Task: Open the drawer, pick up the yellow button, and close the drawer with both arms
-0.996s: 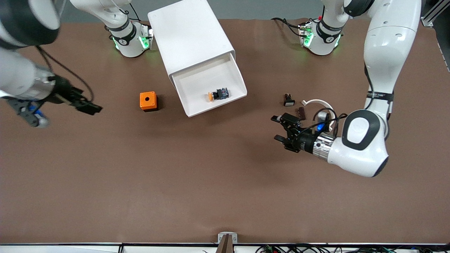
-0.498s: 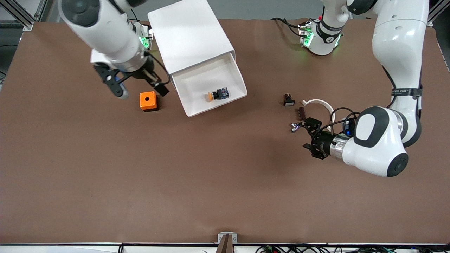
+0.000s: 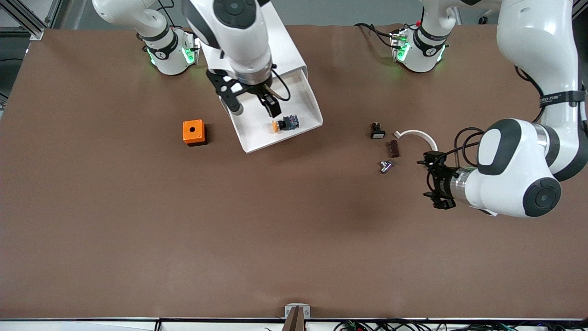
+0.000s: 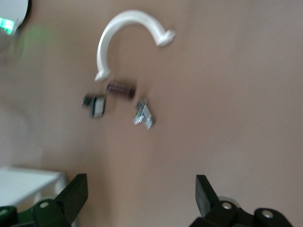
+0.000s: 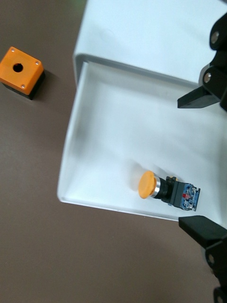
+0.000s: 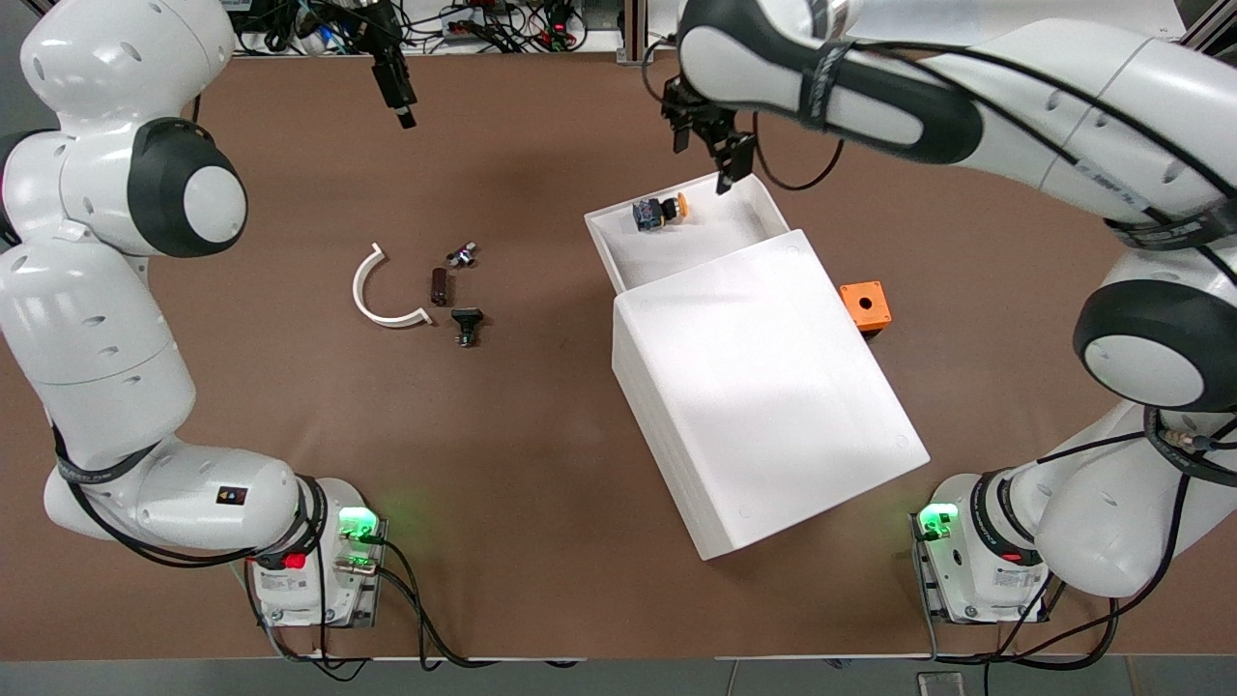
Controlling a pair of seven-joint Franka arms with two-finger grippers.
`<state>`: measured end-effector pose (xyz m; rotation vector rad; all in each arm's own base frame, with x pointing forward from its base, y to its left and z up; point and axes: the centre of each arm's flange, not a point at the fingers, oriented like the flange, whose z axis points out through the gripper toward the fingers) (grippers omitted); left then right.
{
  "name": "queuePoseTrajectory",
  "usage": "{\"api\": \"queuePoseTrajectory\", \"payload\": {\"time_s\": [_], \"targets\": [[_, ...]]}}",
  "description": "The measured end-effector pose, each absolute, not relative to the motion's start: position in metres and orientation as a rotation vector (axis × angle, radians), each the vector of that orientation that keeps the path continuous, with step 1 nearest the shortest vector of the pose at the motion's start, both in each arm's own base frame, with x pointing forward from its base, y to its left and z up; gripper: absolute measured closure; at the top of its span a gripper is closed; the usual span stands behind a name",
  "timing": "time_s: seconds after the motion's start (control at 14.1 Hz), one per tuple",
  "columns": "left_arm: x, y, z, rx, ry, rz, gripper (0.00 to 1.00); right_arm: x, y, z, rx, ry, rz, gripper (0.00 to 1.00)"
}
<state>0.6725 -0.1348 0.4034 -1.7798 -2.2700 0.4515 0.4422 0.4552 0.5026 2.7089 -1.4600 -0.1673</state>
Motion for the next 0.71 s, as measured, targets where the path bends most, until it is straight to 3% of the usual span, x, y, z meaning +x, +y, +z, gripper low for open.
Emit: {"api": "queuePoseTrajectory", "payload": {"time_s": [0.71], "targets": [[0.646, -0.129, 0.527, -2.171, -2.134, 0.268, 0.00, 0.434, 0.499, 0.452, 2.650, -1.575, -0.062, 0.00]]}}
